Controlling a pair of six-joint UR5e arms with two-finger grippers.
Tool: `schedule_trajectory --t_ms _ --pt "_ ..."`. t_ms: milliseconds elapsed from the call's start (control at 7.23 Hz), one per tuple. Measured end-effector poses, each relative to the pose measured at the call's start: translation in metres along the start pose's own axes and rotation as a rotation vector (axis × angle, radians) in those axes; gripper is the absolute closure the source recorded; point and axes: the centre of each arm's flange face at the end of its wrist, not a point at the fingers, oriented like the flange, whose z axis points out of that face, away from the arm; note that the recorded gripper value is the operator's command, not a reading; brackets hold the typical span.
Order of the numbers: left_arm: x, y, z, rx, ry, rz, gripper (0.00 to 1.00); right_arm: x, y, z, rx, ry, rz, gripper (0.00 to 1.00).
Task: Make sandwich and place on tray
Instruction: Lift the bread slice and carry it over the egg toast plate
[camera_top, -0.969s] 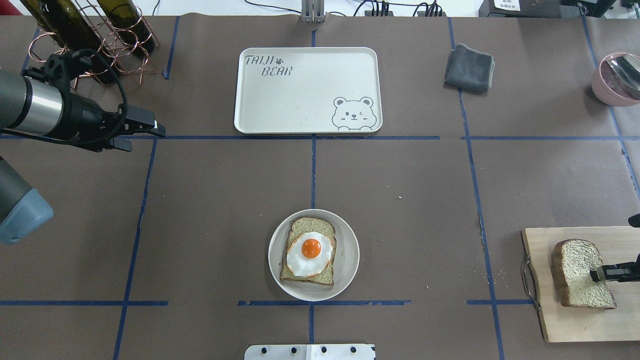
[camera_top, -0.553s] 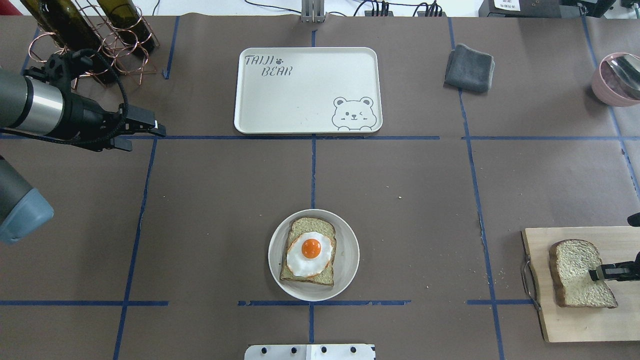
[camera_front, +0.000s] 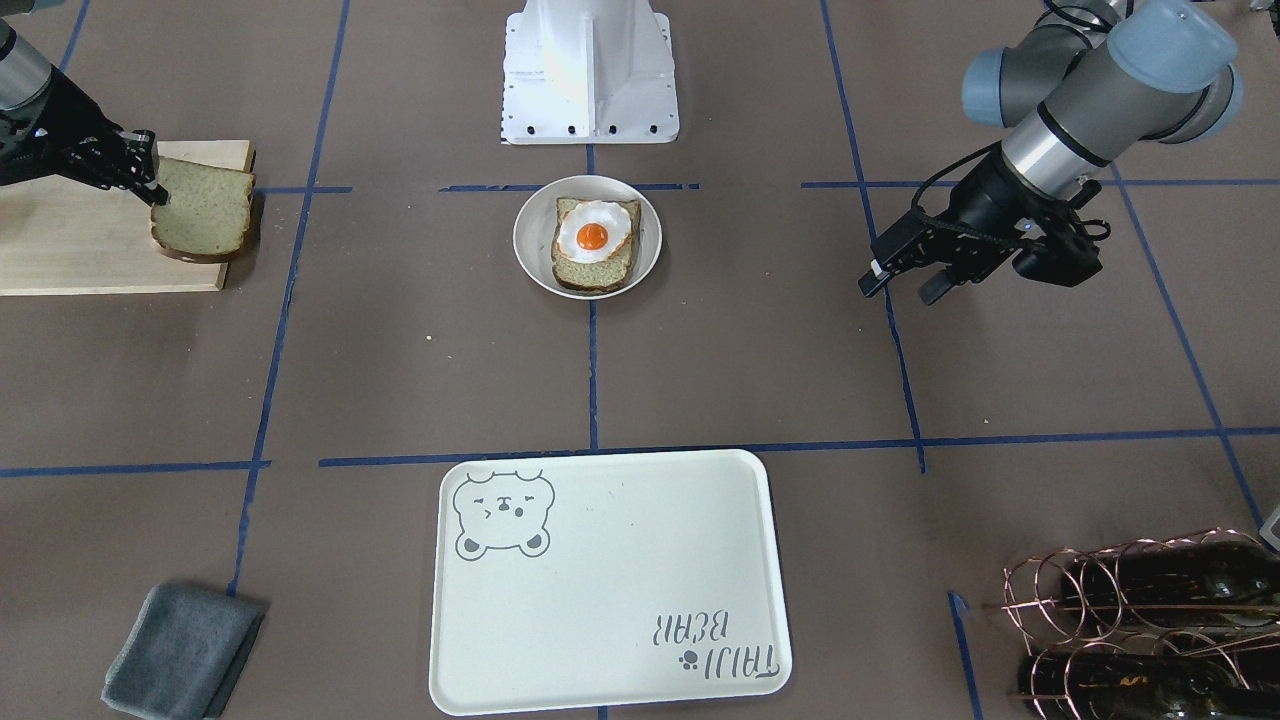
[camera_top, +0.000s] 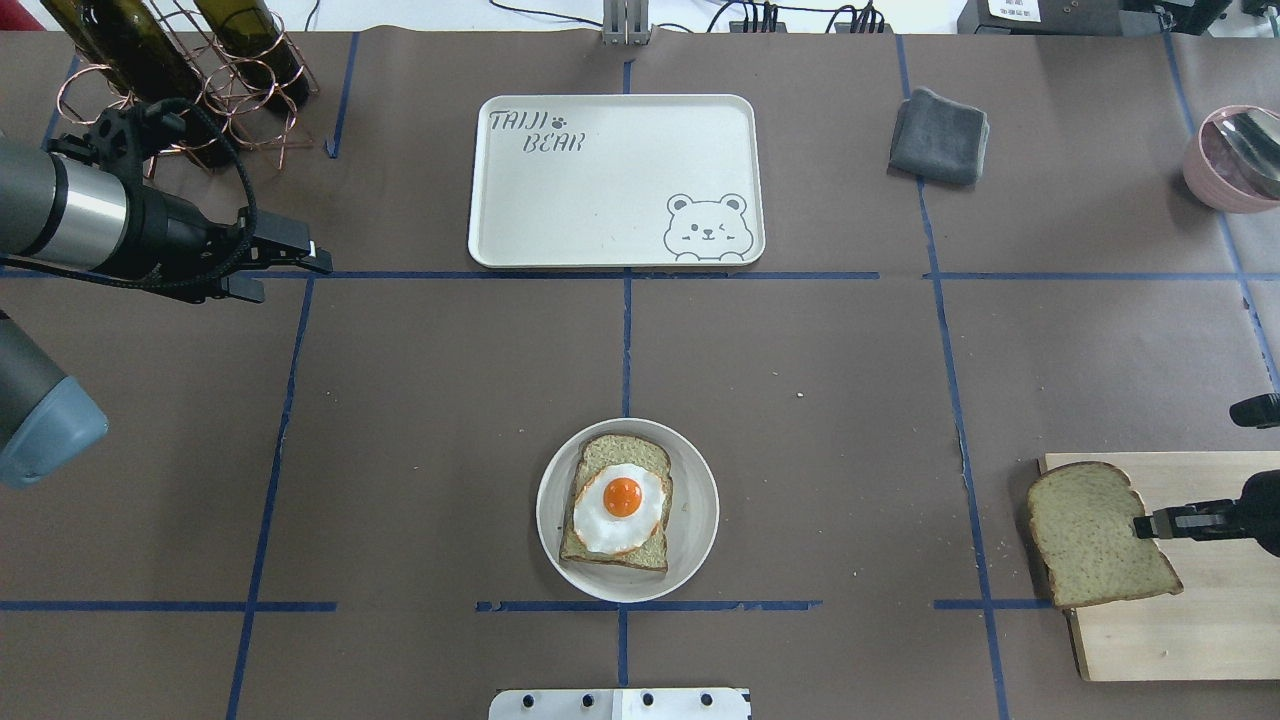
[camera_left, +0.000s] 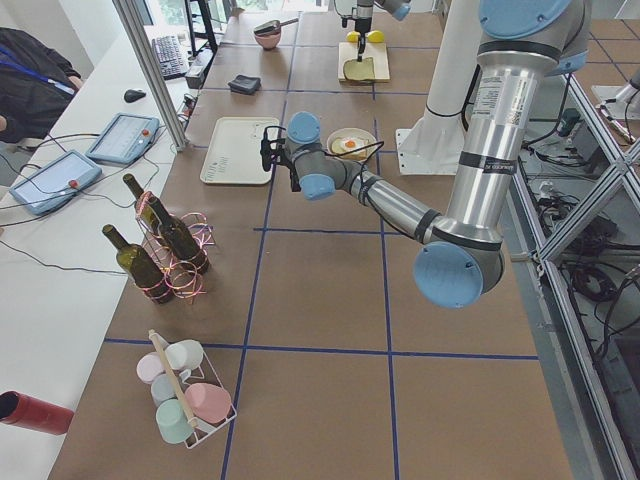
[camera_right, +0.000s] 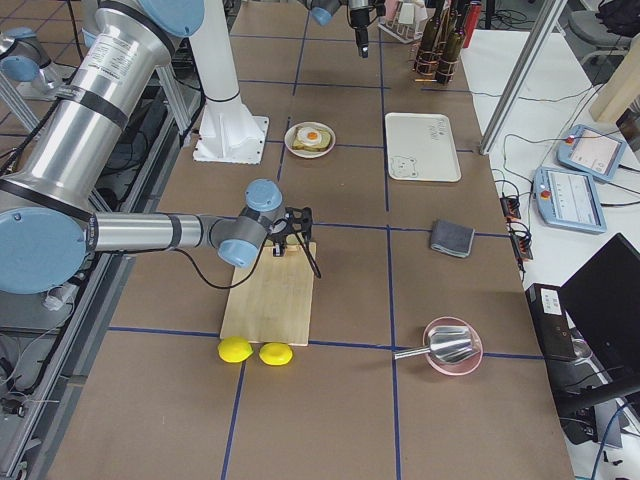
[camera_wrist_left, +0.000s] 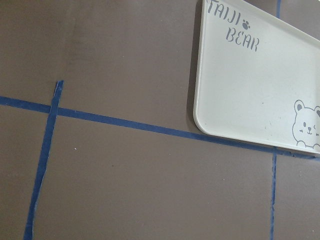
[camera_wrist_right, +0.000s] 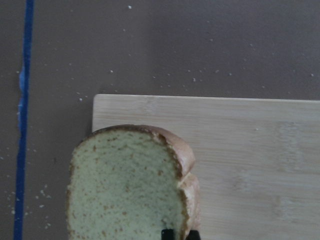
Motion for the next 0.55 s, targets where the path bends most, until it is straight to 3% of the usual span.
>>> schedule_trajectory --t_ms 553 --pt "-0.002 0.000 0.002 -0.001 -0.005 -0.003 0.00 -0.124 -0.065 -0.008 0.022 -0.262 0.058 1.00"
